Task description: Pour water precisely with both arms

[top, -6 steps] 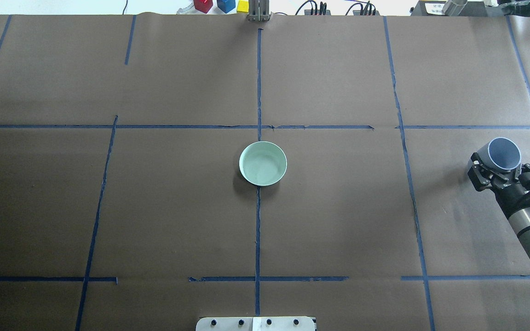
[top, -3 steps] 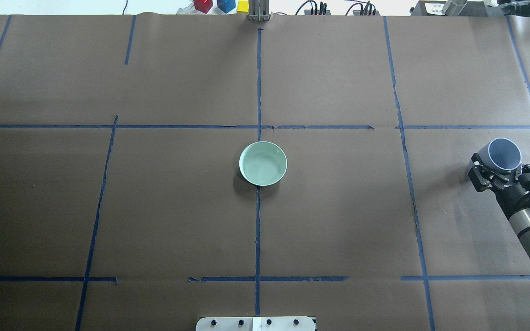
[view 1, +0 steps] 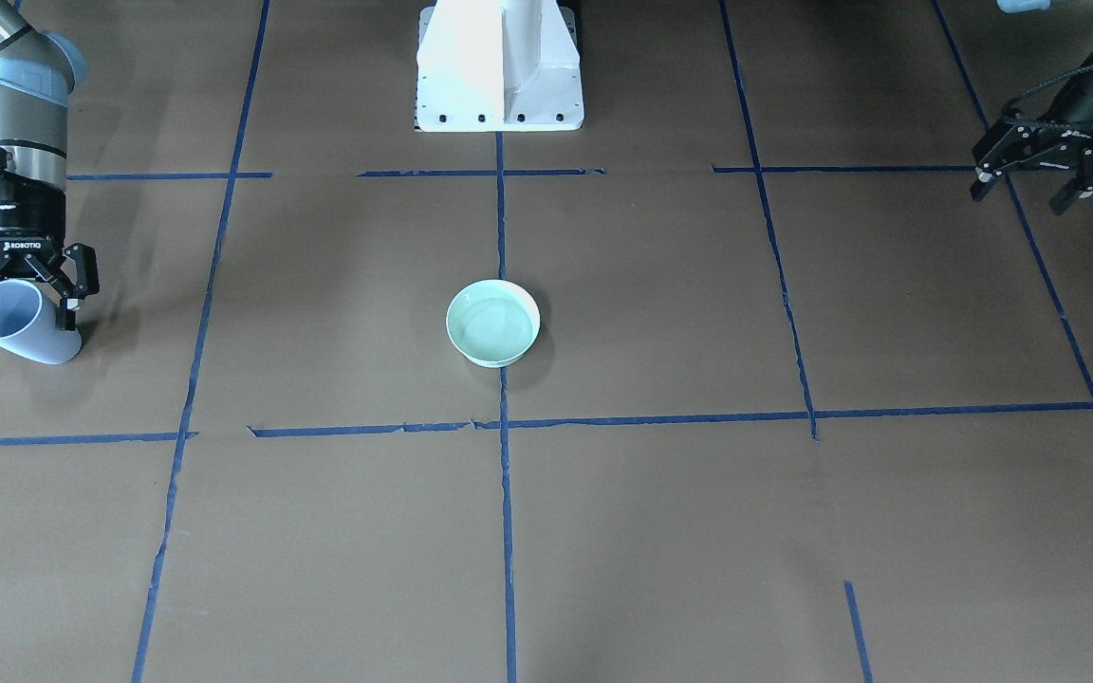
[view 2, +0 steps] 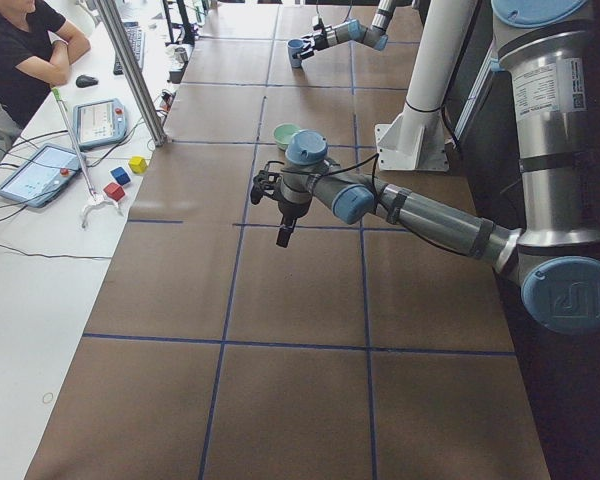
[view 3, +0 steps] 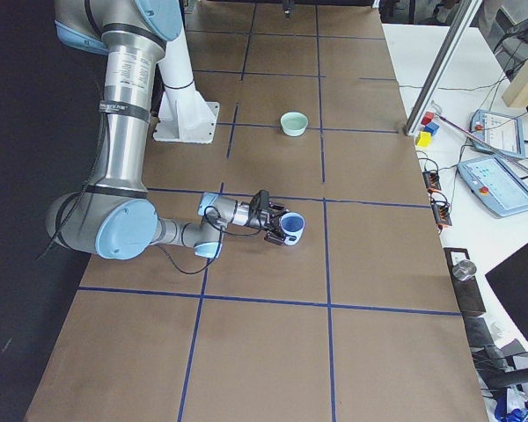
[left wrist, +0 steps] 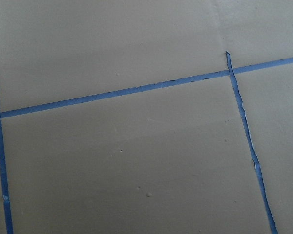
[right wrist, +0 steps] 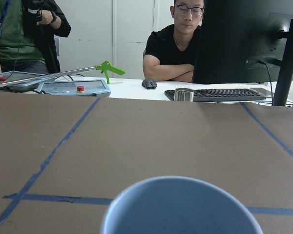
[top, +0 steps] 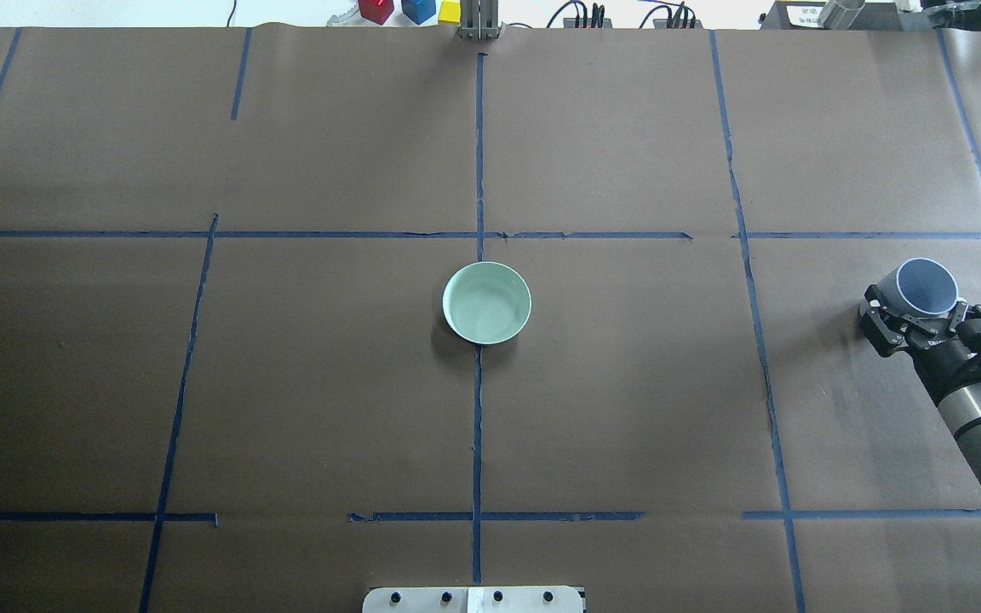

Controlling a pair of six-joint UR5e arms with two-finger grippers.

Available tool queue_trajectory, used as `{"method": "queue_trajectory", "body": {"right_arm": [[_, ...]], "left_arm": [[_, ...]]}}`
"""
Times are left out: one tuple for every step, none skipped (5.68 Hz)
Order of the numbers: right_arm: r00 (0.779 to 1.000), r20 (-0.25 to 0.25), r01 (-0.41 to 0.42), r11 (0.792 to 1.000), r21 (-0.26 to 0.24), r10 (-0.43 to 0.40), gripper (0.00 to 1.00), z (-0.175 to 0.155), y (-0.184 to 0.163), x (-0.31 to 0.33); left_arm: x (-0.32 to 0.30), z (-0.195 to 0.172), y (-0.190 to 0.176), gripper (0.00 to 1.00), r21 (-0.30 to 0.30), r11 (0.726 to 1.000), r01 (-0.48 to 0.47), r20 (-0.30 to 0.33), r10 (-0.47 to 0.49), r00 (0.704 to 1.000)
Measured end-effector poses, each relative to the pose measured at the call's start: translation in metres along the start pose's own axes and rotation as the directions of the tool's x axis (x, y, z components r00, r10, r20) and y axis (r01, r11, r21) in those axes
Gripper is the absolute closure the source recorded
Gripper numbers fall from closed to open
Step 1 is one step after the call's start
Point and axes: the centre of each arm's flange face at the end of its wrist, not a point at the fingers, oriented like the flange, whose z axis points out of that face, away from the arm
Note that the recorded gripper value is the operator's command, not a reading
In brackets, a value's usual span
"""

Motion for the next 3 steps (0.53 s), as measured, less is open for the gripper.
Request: {"method": "queue_trajectory", "body": {"right_arm": [[1.000,0.005,0.000,1.000,-0.009,0.000,0.00,-0.005,-0.004,0.003],[1.000,0.014,0.004,0.999,-0.033,-0.004,0.00,-0.013,-0.010,0.012],[1.000,0.026,0.005,0.998,-0.058,-0.004,0.00,-0.022,-0.017,0.018]], "left_arm": [[0.000,0.000,-0.001,0.00,0.001,1.000,0.002,-0.001,-0.002,1.000],[0.001,-0.001,-0.001,0.00,0.003,1.000,0.003,-0.001,-0.003,1.000],[0.001,-0.001,-0.002,0.00,0.004,1.000,0.005,-0.002,-0.005,1.000]]}}
